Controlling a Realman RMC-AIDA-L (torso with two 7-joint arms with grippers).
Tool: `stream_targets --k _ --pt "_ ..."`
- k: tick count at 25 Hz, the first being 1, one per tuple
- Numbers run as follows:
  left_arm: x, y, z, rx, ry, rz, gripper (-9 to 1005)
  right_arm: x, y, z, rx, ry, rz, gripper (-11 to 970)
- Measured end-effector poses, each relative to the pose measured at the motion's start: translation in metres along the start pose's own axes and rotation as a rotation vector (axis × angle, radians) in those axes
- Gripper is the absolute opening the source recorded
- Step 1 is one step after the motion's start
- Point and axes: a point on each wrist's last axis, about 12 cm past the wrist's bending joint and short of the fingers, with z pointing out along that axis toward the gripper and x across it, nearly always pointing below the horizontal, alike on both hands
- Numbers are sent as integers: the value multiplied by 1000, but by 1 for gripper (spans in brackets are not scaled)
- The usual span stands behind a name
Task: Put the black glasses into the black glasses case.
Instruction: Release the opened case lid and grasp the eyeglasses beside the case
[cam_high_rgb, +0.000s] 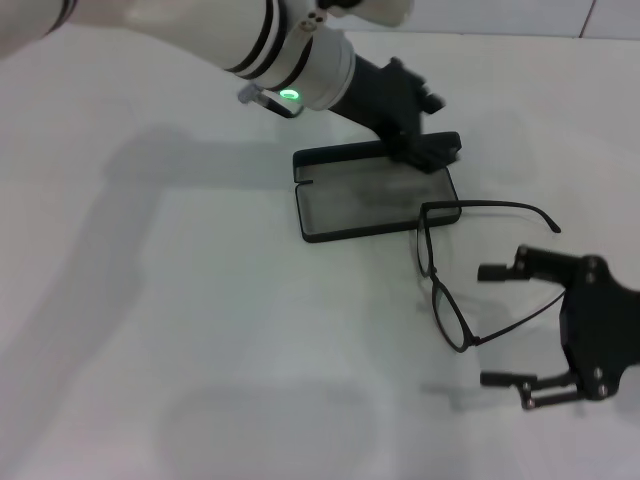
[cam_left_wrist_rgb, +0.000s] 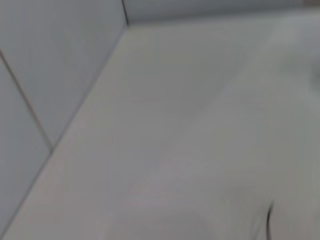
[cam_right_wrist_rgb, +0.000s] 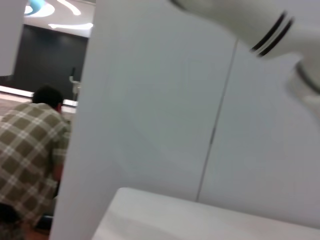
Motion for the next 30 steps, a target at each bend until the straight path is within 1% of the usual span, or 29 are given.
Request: stream_targets --k 2,5,7,10,13,14,15,16,17,21,23,26,27,30 --pt "1 -3 -3 6 -98 -26 523 -2 -4 -2 24 -6 -9 872" --pt "10 -12 -12 4 -284 -69 666 -6 -14 -5 56 -2 -38 873" --pt "19 -15 -19 -30 -400 -109 688 -10 -22 -6 68 16 -66 873" --pt "46 -22 -34 -159 -577 -221 720 -20 -41 -8 60 101 -104 873" --pt "69 -30 -45 -266 -698 -317 720 -31 -57 -6 -12 223 -131 873" --pt "80 -34 -50 -309 -736 -355 720 -35 -63 -5 -43 276 -139 873" --pt "87 -38 -54 -334 -758 -379 720 -39 -68 -3 -62 307 -147 873" --pt "96 -42 -58 -360 -774 -406 719 -46 -82 5 -114 391 -177 873" --pt "103 -46 -61 -380 -790 -428 719 -46 -82 5 -114 391 -177 873" --pt "126 -64 -69 -425 -832 -493 719 -61 -109 27 -220 517 -247 873" --pt "135 -73 -71 -445 -848 -528 719 -69 -120 39 -279 587 -284 873" --pt "148 -87 -71 -476 -857 -573 719 -81 -131 57 -356 670 -356 873" --pt "148 -87 -71 -476 -857 -573 718 -85 -134 65 -389 694 -387 873" --pt "153 -96 -69 -487 -857 -586 718 -92 -138 86 -479 745 -463 873"
